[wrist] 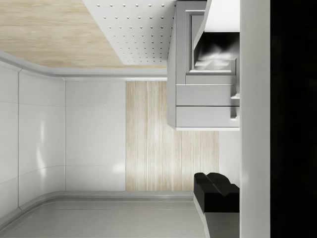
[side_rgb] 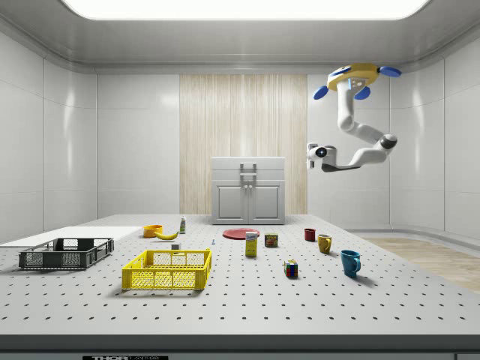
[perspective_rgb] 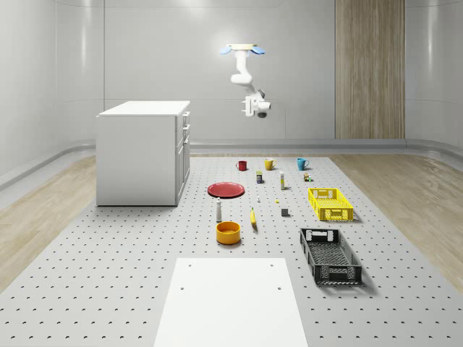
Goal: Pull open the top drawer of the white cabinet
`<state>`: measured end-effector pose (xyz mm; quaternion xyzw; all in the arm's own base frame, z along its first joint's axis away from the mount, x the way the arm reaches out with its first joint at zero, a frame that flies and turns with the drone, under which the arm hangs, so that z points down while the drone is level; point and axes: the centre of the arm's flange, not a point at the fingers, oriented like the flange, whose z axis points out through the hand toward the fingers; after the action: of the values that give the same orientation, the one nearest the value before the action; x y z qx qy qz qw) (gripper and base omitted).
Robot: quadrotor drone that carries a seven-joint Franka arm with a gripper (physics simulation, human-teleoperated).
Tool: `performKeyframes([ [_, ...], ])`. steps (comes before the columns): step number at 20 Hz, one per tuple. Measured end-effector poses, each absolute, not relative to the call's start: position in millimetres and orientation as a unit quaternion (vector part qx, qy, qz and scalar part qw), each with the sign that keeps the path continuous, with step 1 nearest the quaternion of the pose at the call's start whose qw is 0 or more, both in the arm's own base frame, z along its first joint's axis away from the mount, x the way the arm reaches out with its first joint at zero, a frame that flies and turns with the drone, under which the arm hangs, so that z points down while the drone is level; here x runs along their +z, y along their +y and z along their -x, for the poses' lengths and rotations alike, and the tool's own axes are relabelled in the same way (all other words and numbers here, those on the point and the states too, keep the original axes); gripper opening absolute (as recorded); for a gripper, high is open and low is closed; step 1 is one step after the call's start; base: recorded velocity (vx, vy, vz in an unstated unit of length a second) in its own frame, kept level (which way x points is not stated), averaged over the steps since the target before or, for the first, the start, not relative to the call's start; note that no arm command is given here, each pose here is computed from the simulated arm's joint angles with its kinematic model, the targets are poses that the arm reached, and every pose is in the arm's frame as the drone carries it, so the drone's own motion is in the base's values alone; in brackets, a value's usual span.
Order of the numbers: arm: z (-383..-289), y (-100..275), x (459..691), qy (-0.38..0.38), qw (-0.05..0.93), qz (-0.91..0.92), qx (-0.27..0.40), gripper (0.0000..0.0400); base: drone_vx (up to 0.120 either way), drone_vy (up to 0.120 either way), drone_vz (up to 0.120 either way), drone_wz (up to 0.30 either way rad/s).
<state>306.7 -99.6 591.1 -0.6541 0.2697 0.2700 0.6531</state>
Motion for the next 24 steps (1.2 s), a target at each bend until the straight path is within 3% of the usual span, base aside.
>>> performKeyframes([
  [11, -306.7, -99.7, 591.1, 0.27, 0.653, 0.654, 0.27, 0.0305, 0.12, -0.12, 0.0, 0.0],
  [24, -306.7, -99.7, 591.1, 0.27, 0.653, 0.654, 0.27, 0.0305, 0.12, -0.003, 0.0, 0.0],
])
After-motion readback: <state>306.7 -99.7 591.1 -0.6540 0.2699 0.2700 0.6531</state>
